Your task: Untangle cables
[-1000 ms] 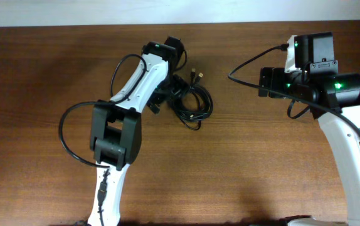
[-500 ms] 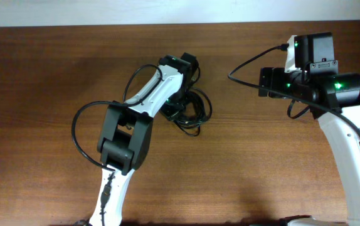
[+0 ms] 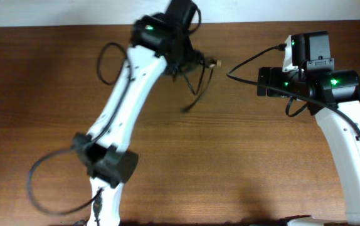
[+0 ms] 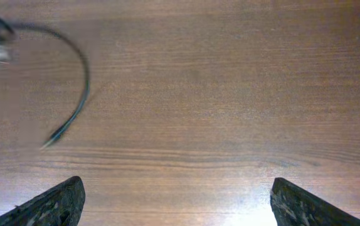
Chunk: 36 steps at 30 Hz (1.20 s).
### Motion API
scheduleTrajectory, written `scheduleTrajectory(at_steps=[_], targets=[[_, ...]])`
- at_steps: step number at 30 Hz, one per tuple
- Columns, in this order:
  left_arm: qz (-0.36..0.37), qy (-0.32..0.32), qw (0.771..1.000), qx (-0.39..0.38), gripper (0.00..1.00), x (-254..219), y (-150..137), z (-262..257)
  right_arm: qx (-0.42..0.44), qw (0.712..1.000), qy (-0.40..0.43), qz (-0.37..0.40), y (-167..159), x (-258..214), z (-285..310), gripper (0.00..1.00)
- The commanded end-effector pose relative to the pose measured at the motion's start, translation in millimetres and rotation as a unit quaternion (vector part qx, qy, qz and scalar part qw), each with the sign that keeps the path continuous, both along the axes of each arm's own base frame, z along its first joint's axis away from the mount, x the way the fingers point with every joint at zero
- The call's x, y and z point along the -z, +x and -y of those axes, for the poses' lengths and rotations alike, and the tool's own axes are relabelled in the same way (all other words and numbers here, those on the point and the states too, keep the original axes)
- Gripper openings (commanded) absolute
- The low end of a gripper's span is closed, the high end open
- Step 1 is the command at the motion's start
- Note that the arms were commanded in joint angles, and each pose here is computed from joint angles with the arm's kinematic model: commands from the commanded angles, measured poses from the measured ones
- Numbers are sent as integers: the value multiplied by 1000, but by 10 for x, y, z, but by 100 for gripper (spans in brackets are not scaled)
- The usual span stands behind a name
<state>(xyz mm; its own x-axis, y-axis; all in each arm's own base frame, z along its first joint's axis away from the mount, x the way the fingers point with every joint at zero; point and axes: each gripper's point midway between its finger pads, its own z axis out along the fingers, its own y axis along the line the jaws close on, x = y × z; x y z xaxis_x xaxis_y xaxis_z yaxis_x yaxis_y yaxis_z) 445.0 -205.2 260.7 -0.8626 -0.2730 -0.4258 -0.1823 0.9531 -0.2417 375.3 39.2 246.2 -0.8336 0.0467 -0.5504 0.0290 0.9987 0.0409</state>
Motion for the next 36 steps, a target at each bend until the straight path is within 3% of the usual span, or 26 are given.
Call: scheduleTrajectory(at_steps=[1,5,11,13,18,25,28,36], targets=[[72,9,996,44,0,-574,-114,-111,-6,1000,6,13,45,-66,-56,94],[82,30,994,62,0,-628,-139,-162,-55,995,76,31,105,-154,-358,94],[80,38,994,68,0,-618,-149,-176,-215,944,228,106,155,-645,-1182,95],[84,42,993,74,0,-626,-138,-177,-316,916,194,150,72,-763,-1540,95],[94,33,992,79,0,-720,-177,-162,-389,899,108,170,-12,-659,-1826,95],[172,-6,982,80,0,-1436,-535,-305,-396,897,59,187,37,-648,-1850,95],[220,10,974,48,1,-1769,-700,-550,-396,896,59,190,41,-658,-1856,95],[238,7,970,41,4,-1944,-893,-674,-405,884,76,220,74,-803,-1956,95]])
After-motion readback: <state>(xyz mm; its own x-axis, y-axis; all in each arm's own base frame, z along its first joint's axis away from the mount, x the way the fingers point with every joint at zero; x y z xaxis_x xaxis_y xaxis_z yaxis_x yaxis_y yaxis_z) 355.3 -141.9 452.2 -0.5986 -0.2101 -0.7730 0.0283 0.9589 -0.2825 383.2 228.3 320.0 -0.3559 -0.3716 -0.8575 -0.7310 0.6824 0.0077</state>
